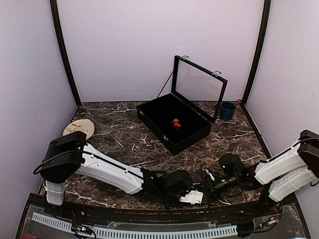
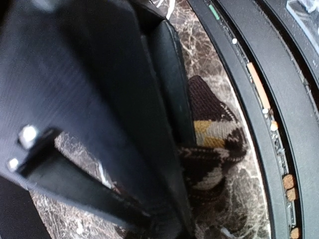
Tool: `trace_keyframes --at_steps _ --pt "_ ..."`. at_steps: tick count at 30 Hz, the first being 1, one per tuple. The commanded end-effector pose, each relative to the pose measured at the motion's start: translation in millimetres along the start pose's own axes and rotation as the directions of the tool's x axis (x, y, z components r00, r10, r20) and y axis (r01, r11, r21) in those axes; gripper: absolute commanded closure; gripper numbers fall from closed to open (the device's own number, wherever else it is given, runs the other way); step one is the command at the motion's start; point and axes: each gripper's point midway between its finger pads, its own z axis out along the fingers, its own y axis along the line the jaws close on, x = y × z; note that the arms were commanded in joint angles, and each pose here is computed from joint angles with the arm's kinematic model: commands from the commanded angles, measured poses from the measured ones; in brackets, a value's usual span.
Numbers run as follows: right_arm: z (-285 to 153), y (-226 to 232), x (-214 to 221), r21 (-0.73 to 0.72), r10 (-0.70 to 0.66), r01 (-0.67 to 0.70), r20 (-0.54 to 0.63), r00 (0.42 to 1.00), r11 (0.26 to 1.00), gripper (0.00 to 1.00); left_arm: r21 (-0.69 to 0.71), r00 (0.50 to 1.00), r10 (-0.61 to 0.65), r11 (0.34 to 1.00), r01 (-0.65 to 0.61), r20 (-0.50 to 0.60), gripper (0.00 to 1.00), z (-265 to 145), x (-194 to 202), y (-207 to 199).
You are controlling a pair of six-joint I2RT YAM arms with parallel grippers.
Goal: Roll the socks
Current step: Pick up the sock from the center of the board.
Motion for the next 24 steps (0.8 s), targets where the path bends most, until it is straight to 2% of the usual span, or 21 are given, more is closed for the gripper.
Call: trace_keyframes --at_steps 1,15,24 --pt "-4.6 7.6 -3.2 0.057 -0.096 0.096 0.009 0.995 0.994 0.62 0.234 0.999 -0.039 0.971 0.042 -0.019 1.0 22.3 14.5 -57.0" --pt "-36.3 -1.4 -23.9 0.165 -0.158 0.132 0.156 0.975 0.977 0.56 0.304 0.975 -0.139 0.934 0.187 -0.175 1.0 10.0 48.1 -59.7" --pt "-51.3 4.9 -42.1 0.227 -0.232 0.179 0.238 0.943 0.957 0.54 0.259 0.93 -0.248 0.912 0.318 -0.27 1.0 0.5 68.3 -46.3"
